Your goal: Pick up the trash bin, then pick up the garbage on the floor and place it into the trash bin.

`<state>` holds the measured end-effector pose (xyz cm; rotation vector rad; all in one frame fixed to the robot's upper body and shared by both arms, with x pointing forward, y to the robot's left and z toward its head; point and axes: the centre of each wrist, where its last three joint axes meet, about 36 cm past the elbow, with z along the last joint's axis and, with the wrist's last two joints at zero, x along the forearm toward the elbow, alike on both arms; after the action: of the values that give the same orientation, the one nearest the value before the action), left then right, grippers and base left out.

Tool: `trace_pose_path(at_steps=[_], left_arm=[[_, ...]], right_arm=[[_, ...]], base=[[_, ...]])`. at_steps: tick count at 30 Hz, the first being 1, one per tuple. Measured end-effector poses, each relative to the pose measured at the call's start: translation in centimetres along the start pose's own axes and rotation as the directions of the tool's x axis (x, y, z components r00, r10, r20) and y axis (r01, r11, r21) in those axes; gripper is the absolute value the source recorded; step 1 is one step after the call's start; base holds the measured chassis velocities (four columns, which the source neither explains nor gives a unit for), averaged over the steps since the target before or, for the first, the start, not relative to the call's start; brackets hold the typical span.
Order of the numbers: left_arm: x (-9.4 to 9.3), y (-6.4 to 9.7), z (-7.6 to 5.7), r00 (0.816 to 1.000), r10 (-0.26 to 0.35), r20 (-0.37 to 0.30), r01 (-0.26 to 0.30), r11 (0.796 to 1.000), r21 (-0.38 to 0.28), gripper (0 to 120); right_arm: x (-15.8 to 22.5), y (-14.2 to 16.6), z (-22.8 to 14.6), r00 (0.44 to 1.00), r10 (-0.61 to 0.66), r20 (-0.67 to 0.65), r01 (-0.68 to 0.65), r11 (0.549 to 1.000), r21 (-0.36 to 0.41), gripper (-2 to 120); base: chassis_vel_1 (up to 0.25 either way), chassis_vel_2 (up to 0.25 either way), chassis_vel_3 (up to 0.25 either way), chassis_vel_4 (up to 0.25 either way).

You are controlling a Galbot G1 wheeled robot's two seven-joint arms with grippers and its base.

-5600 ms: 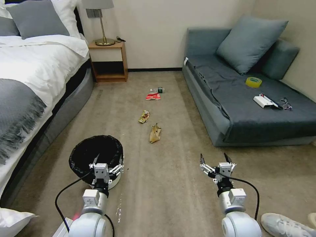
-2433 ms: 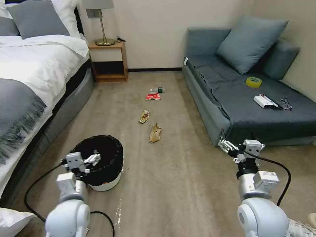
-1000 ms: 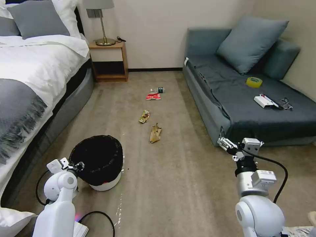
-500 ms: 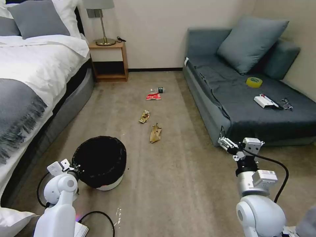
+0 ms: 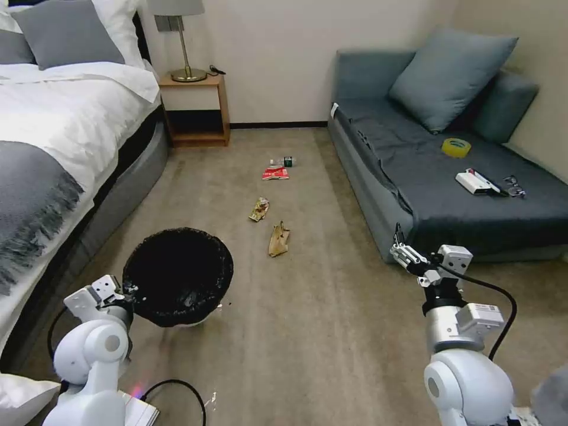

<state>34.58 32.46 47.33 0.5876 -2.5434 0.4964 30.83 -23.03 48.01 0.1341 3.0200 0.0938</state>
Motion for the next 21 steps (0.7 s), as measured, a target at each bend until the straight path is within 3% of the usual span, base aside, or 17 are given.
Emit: trace_pose_path(at_steps=[5,21], left_arm=[[1.5,0.4,0.6,0.999,-0.027,0.022,0.028,0.999,-0.045,2],[2.1,0.9,1.3,0.998,-0.053,0.031,0.055,0.995,-0.08,2]], right_arm=[[0.0,0.4,0.9,0.996,-0.051,0.069,0.053,0.998,-0.034,100],[0.6,0.9,2.5,0.976,-0.166,0.141,0.174,0.984,-0.049,100]], base=[[0.0,0.0,0.0,0.0],[0.0,0.0,0.0,0.0]])
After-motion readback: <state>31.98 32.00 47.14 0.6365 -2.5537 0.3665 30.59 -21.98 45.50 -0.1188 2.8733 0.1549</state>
